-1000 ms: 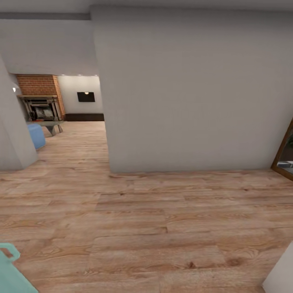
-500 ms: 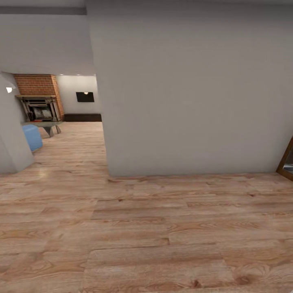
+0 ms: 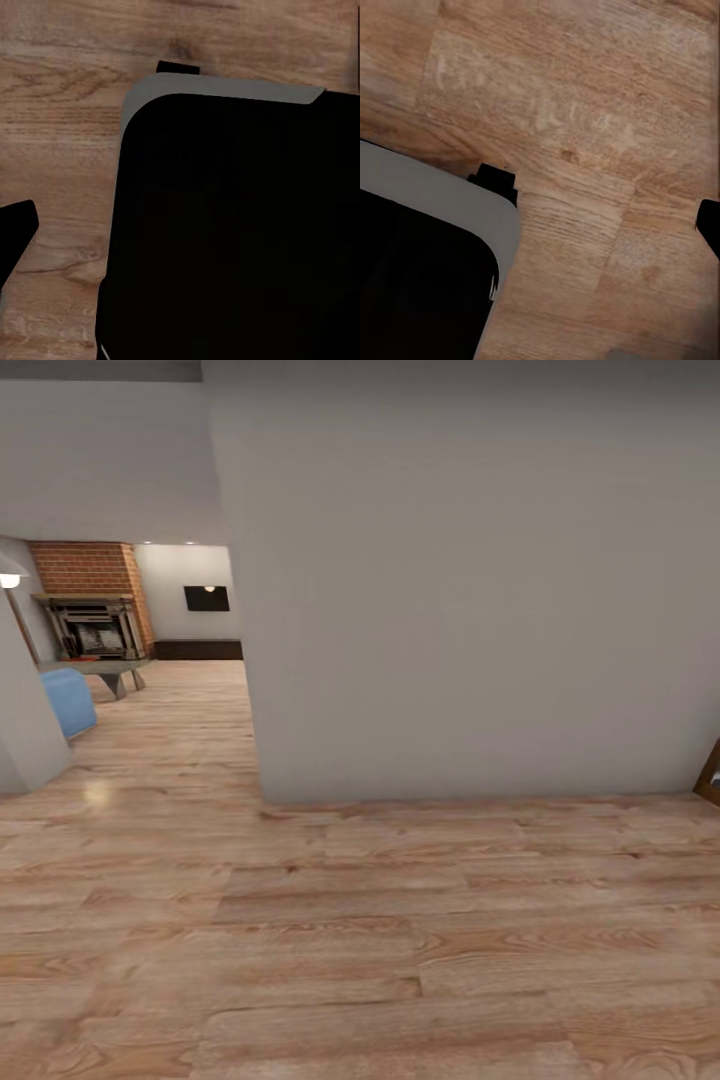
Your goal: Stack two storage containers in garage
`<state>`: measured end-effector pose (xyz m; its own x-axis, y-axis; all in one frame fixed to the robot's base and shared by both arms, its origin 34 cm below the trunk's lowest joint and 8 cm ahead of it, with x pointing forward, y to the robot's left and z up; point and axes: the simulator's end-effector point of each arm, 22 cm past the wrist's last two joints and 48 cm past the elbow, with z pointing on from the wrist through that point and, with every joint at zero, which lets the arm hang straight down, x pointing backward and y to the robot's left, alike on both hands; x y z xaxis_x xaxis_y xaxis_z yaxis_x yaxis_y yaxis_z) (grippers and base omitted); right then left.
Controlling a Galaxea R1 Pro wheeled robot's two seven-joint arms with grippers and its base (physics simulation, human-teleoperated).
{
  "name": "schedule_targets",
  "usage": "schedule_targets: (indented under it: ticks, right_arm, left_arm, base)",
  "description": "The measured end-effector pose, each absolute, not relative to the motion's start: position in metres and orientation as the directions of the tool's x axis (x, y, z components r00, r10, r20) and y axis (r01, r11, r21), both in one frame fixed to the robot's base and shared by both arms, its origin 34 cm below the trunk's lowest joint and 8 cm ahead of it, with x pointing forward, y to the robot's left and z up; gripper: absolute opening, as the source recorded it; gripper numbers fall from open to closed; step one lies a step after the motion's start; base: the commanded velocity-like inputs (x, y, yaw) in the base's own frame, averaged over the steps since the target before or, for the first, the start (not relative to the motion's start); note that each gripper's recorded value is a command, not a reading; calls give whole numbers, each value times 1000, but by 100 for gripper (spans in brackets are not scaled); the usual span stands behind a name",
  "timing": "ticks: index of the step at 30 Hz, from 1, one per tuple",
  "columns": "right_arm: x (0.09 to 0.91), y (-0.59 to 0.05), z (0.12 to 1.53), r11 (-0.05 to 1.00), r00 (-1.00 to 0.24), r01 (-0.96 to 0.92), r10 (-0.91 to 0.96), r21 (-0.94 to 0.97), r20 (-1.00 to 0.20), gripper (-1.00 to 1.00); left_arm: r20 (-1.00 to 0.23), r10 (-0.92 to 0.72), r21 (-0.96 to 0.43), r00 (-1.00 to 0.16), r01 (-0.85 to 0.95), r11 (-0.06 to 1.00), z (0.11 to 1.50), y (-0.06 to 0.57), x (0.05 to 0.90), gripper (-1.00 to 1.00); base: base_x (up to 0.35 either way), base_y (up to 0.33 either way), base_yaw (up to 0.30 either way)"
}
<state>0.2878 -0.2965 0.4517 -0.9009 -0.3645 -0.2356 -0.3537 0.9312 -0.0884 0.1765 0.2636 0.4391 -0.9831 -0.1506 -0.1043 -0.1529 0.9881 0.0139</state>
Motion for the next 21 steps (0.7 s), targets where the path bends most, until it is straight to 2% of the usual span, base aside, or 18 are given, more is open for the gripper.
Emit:
schedule_targets:
  ticks: [21]
  right_arm:
    - [288, -297, 452, 933, -903, -349, -360, -88, -236, 100]
  left_arm:
    - [-107, -150, 14, -983, -153, 988, 439, 263, 177, 100]
  base:
    - [324, 0, 0]
